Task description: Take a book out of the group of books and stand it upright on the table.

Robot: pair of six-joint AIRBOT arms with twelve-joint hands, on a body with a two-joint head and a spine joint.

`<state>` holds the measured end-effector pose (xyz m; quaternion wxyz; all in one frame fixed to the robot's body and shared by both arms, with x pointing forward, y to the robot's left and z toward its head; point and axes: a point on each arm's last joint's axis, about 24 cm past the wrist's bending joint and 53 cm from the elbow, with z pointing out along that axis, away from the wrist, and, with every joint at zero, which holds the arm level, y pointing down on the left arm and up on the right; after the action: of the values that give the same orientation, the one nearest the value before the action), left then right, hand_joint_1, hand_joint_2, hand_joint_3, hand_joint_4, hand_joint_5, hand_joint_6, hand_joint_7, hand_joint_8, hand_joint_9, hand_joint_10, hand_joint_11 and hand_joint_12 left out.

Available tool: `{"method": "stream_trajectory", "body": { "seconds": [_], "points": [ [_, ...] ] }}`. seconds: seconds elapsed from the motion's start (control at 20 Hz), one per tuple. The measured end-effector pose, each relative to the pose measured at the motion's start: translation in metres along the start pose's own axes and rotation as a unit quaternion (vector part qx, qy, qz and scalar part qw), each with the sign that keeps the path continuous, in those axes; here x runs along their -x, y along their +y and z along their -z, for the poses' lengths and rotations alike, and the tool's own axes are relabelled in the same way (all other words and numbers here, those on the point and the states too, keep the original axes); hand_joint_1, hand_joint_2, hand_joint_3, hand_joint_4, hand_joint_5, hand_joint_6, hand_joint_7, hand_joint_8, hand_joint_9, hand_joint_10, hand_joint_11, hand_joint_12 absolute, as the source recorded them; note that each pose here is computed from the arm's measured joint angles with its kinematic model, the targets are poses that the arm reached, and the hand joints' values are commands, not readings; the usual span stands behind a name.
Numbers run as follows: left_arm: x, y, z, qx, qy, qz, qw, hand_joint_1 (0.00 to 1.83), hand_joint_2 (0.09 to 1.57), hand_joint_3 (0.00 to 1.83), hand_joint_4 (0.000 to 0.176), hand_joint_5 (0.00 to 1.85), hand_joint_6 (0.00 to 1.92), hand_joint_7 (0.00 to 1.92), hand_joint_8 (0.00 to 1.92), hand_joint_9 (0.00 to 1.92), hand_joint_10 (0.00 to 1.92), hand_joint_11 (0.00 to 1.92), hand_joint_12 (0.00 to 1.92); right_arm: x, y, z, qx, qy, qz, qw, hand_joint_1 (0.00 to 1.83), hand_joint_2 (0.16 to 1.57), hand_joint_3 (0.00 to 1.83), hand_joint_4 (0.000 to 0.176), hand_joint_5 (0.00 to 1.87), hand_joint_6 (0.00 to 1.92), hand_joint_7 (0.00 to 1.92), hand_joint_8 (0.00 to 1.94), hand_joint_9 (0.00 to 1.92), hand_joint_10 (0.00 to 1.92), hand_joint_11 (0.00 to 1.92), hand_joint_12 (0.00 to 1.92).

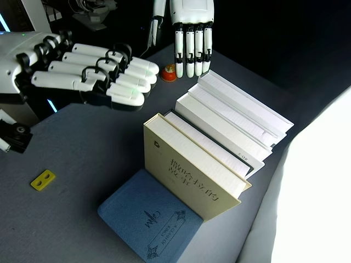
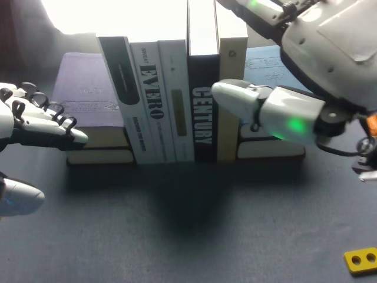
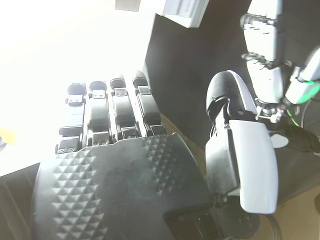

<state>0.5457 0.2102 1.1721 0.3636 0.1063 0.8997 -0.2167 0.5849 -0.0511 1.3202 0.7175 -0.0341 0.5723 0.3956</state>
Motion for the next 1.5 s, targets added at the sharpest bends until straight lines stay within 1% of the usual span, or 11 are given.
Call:
{"method": "stream_trajectory", "body": {
  "seconds": [0.2, 0.35, 0.45, 0.5, 0.75, 0.9, 0.95, 1.25, 1.3, 1.4, 1.5],
  "points": [
    [0.002, 0.004, 0.000, 0.003, -0.002, 0.003, 1.0000, 0.13, 1.38, 0.00, 0.016, 0.10, 0.00, 0.11, 0.00, 0.11, 0.00, 0.00, 0.51, -0.009, 0.000, -0.014, -0.020, -0.022, 0.017, 0.9994, 0.06, 1.24, 0.00, 0.032, 0.18, 0.02, 0.02, 0.00, 0.00, 0.00, 0.00, 0.00],
    [0.002, 0.004, 0.000, 0.003, -0.001, 0.003, 1.0000, 0.11, 1.38, 0.00, 0.012, 0.10, 0.00, 0.10, 0.00, 0.11, 0.00, 0.00, 0.44, -0.018, -0.005, -0.025, -0.030, -0.026, 0.008, 0.9992, 0.00, 1.25, 0.00, 0.024, 0.15, 0.01, 0.00, 0.00, 0.00, 0.00, 0.00, 0.00],
    [0.001, 0.003, 0.000, 0.002, -0.001, 0.002, 1.0000, 0.09, 1.39, 0.00, 0.019, 0.06, 0.00, 0.06, 0.00, 0.07, 0.00, 0.00, 0.36, -0.021, -0.007, -0.030, -0.034, -0.031, 0.006, 0.9989, 0.00, 1.24, 0.00, 0.041, 0.15, 0.01, 0.00, 0.00, 0.00, 0.00, 0.00, 0.00],
    [0.001, 0.003, 0.000, 0.002, -0.001, 0.002, 1.0000, 0.08, 1.39, 0.00, 0.019, 0.06, 0.00, 0.06, 0.00, 0.07, 0.00, 0.00, 0.35, -0.022, -0.008, -0.032, -0.034, -0.033, 0.005, 0.9988, 0.00, 1.24, 0.00, 0.043, 0.16, 0.01, 0.00, 0.00, 0.00, 0.00, 0.00, 0.00],
    [0.001, 0.004, 0.000, 0.003, -0.001, 0.003, 1.0000, 0.04, 1.40, 0.00, 0.022, 0.06, 0.00, 0.07, 0.00, 0.08, 0.00, 0.00, 0.39, -0.030, -0.012, -0.039, -0.044, -0.032, 0.002, 0.9985, 0.00, 1.24, 0.00, 0.021, 0.27, 0.05, 0.05, 0.02, 0.00, 0.00, 0.00, 0.00],
    [0.002, 0.004, 0.000, 0.003, -0.001, 0.004, 1.0000, 0.03, 1.39, 0.00, 0.017, 0.08, 0.00, 0.10, 0.01, 0.09, 0.01, 0.00, 0.46, -0.035, -0.026, -0.040, -0.075, -0.030, -0.006, 0.9967, 0.00, 1.25, 0.00, 0.020, 0.31, 0.07, 0.05, 0.01, 0.00, 0.00, 0.00, 0.00],
    [0.002, 0.005, 0.000, 0.004, -0.002, 0.004, 1.0000, 0.04, 1.39, 0.00, 0.018, 0.08, 0.01, 0.10, 0.00, 0.09, 0.00, 0.00, 0.47, -0.035, -0.027, -0.040, -0.078, -0.031, -0.006, 0.9965, 0.00, 1.24, 0.00, 0.028, 0.34, 0.07, 0.05, 0.01, 0.00, 0.00, 0.00, 0.00],
    [0.003, 0.005, -0.001, 0.003, -0.002, 0.003, 1.0000, 0.08, 1.37, 0.00, 0.022, 0.08, 0.00, 0.09, 0.00, 0.10, 0.00, 0.00, 0.49, -0.040, -0.019, -0.042, -0.068, -0.027, -0.008, 0.9973, 0.00, 1.26, 0.00, 0.024, 0.56, 0.11, 0.11, 0.02, 0.00, 0.00, 0.00, 0.00],
    [0.003, 0.005, -0.001, 0.003, -0.001, 0.003, 1.0000, 0.09, 1.37, 0.00, 0.019, 0.07, 0.00, 0.08, 0.00, 0.08, 0.00, 0.00, 0.45, -0.041, -0.019, -0.041, -0.068, -0.026, -0.007, 0.9973, 0.00, 1.26, 0.00, 0.031, 0.58, 0.12, 0.12, 0.02, 0.00, 0.00, 0.00, 0.00],
    [0.003, 0.005, -0.001, 0.003, -0.001, 0.003, 1.0000, 0.12, 1.37, 0.00, 0.019, 0.08, 0.00, 0.08, 0.00, 0.09, 0.00, 0.00, 0.45, -0.043, -0.018, -0.041, -0.066, -0.023, -0.004, 0.9975, 0.00, 1.27, 0.01, 0.028, 0.60, 0.13, 0.13, 0.02, 0.00, 0.00, 0.00, 0.00],
    [0.003, 0.005, -0.001, 0.003, -0.001, 0.003, 1.0000, 0.14, 1.35, 0.00, 0.024, 0.10, 0.01, 0.11, 0.01, 0.13, 0.01, 0.00, 0.55, -0.047, -0.018, -0.039, -0.064, -0.021, 0.005, 0.9977, 0.00, 1.27, 0.00, 0.018, 0.66, 0.11, 0.14, 0.00, 0.00, 0.00, 0.00, 0.00]
  ]
}}
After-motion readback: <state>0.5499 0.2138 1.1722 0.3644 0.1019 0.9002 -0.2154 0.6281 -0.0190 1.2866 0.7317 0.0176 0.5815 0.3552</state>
